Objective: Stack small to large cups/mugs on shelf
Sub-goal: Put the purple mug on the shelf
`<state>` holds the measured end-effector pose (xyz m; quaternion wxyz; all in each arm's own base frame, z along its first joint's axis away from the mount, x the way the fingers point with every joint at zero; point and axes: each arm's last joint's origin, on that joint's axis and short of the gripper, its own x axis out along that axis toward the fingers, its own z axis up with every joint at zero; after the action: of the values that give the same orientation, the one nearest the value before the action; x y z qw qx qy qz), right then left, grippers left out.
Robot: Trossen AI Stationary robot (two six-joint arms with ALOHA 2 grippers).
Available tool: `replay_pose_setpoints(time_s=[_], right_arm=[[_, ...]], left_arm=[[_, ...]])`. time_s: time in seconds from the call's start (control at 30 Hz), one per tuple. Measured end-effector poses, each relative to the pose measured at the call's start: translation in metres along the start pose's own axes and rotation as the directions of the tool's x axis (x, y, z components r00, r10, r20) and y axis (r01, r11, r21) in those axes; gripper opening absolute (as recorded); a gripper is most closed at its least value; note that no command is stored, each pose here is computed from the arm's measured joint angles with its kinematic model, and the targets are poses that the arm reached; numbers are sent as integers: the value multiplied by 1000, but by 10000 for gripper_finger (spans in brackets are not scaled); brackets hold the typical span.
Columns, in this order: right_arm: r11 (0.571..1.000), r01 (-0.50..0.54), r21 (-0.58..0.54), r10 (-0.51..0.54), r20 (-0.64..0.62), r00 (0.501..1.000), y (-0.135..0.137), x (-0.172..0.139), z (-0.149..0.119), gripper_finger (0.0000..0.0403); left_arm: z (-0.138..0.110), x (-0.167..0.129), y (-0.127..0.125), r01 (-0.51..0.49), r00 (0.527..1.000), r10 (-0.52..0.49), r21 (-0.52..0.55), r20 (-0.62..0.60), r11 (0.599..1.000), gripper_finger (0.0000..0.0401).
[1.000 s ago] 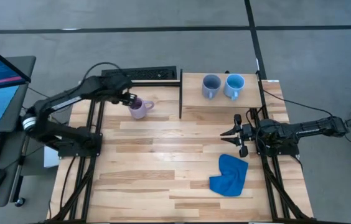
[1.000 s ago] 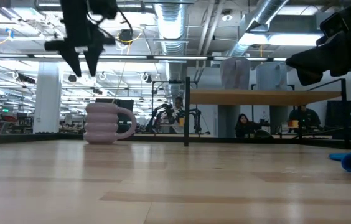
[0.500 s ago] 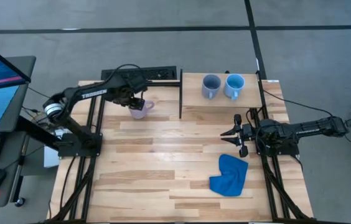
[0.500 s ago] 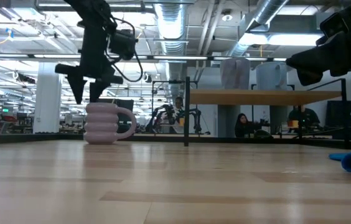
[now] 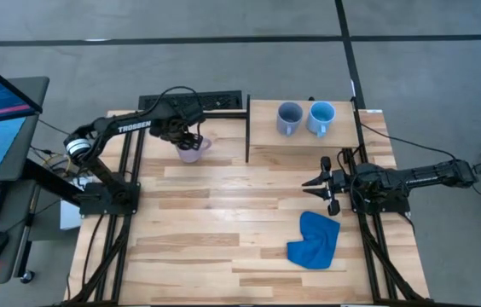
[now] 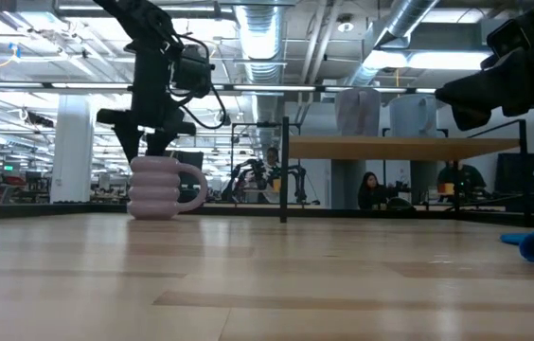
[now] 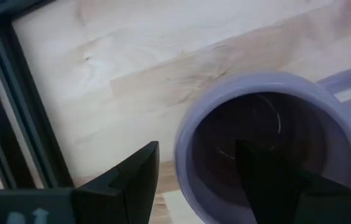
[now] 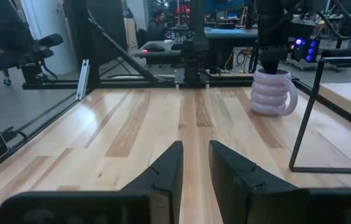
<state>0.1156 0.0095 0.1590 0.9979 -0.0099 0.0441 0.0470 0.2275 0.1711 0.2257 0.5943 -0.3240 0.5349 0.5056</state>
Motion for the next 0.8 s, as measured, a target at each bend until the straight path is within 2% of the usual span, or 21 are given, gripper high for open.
replay_pose_setpoints(time_s=[0.1,0.23,0.8], right_arm=[[1000,0,0,0,0,1000,0,0,0,99],[1000,0,0,0,-3,1000,0,0,0,99],[1000,0,0,0,-4,1000,0,0,0,99]], left_arm=[[0,0,0,0,1000,0,72,1,997,203],[-1,0,-1,2,1000,-2,107,1,994,203],[3,0,-4,33,999,-36,97,32,995,203]])
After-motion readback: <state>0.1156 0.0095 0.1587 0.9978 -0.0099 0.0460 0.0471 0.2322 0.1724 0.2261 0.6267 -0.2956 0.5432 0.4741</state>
